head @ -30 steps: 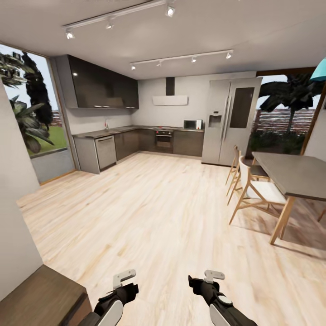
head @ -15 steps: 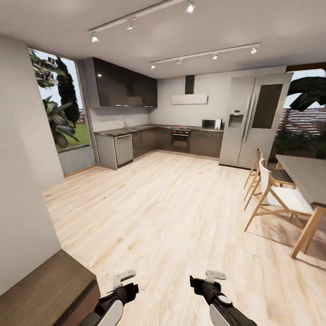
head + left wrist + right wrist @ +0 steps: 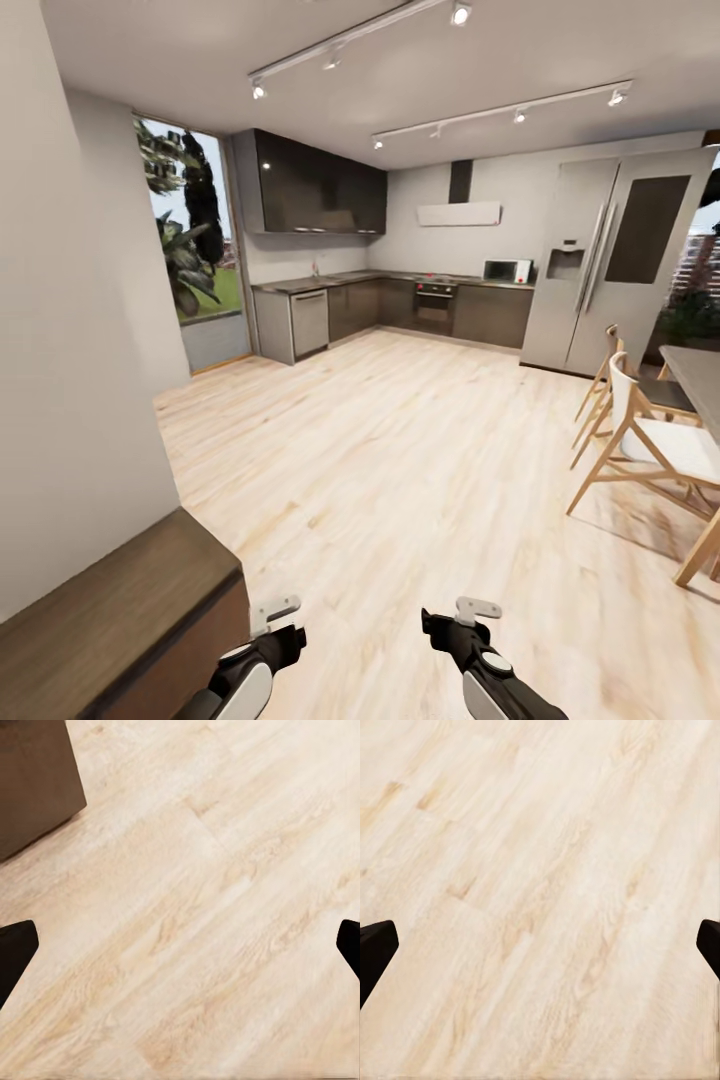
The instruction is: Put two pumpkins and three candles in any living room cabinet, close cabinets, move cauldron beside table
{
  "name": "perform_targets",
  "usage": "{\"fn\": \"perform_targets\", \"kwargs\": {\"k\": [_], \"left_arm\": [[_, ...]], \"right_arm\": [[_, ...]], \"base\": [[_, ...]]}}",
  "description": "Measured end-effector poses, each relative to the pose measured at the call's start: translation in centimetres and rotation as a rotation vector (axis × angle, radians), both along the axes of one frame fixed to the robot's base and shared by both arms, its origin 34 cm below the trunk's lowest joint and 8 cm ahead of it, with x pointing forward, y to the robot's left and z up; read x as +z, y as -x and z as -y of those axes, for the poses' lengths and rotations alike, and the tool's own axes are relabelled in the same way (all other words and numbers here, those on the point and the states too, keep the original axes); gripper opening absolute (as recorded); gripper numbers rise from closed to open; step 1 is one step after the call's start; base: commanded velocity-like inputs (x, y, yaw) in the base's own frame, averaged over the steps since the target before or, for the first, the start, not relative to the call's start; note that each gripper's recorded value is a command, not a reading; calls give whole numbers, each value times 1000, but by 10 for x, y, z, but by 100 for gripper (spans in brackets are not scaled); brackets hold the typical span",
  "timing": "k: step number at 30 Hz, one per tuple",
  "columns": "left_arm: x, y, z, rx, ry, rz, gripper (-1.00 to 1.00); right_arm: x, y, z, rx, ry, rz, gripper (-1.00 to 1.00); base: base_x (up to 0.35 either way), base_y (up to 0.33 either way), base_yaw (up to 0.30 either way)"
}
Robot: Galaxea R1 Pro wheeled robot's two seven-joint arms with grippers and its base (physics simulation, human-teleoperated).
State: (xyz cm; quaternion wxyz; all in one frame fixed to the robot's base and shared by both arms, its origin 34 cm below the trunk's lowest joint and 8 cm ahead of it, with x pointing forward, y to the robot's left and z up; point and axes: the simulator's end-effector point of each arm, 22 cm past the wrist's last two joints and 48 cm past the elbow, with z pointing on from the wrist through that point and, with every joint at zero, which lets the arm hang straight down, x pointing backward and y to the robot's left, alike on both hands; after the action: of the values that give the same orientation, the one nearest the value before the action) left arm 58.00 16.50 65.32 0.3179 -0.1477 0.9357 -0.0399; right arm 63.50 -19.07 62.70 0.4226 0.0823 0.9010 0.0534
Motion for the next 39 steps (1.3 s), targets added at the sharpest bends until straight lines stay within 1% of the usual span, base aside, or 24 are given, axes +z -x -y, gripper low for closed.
{"fn": "perform_targets", "kwargs": {"k": [7,31,39], "left_arm": [[-2,1,0,0,0,-5,100],[-10,3,-1,7,3,-23,100],[-12,3,-5,19,3,-23,100]], "right_arm": [[-3,2,3,-13,12,-8,100],[-13,5,4,-15,14,-27,100],[-15,7,4,-16,13,-32,100]], "base": [[-196,-258,245],[-190,-255,245],[-58,-299,245]]}}
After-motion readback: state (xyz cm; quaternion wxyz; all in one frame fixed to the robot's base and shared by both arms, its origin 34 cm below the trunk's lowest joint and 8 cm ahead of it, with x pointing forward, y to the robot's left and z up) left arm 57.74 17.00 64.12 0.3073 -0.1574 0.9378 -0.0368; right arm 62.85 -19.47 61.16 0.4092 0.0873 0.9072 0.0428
